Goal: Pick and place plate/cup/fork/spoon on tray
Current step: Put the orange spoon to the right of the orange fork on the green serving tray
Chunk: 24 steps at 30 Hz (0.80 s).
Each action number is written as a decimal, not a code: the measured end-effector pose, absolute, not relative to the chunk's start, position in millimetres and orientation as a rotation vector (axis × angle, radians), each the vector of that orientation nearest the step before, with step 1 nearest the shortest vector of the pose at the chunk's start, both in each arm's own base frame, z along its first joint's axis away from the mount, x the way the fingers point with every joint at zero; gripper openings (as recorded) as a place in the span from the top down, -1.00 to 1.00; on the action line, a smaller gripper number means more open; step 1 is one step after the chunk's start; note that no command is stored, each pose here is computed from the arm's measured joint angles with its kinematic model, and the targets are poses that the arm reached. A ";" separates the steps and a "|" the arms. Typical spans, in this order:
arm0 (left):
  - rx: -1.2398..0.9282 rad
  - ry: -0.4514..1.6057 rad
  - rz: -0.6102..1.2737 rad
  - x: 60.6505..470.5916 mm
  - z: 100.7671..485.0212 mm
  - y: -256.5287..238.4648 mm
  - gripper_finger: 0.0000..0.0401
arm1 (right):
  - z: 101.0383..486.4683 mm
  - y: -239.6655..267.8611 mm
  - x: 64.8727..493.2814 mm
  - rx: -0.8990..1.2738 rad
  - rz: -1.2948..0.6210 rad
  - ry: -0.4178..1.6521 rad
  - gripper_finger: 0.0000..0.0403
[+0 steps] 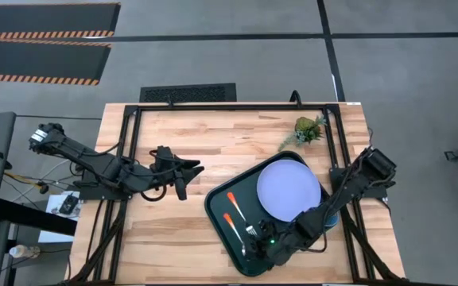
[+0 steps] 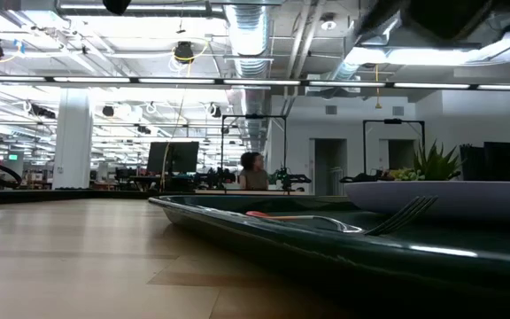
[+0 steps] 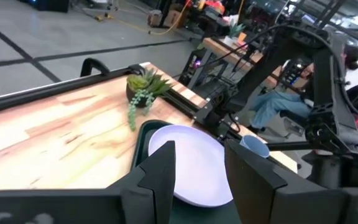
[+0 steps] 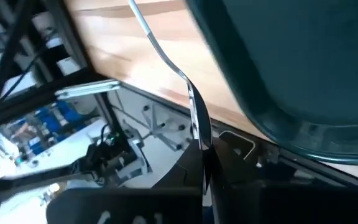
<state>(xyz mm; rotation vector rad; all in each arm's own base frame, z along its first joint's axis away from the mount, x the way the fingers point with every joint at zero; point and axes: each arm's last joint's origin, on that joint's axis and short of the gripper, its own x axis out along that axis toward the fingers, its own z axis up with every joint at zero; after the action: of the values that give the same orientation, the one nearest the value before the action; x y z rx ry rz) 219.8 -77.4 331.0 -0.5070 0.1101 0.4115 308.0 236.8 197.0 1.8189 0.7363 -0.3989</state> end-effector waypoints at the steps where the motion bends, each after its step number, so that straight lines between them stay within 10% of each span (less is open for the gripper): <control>1: -0.508 0.113 0.413 219.7 330.5 -77.3 0.40 | 193.4 236.5 308.8 1.827 -0.415 0.752 0.93; 24: -0.462 0.151 0.471 217.4 324.7 -75.2 0.40 | 147.9 199.9 356.3 1.960 -0.472 0.806 0.92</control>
<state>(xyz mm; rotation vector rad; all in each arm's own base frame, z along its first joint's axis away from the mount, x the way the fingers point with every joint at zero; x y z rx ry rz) 217.4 -75.2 324.7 -0.4621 0.1509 0.4709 356.3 199.9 147.9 1.9602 0.8065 -0.4719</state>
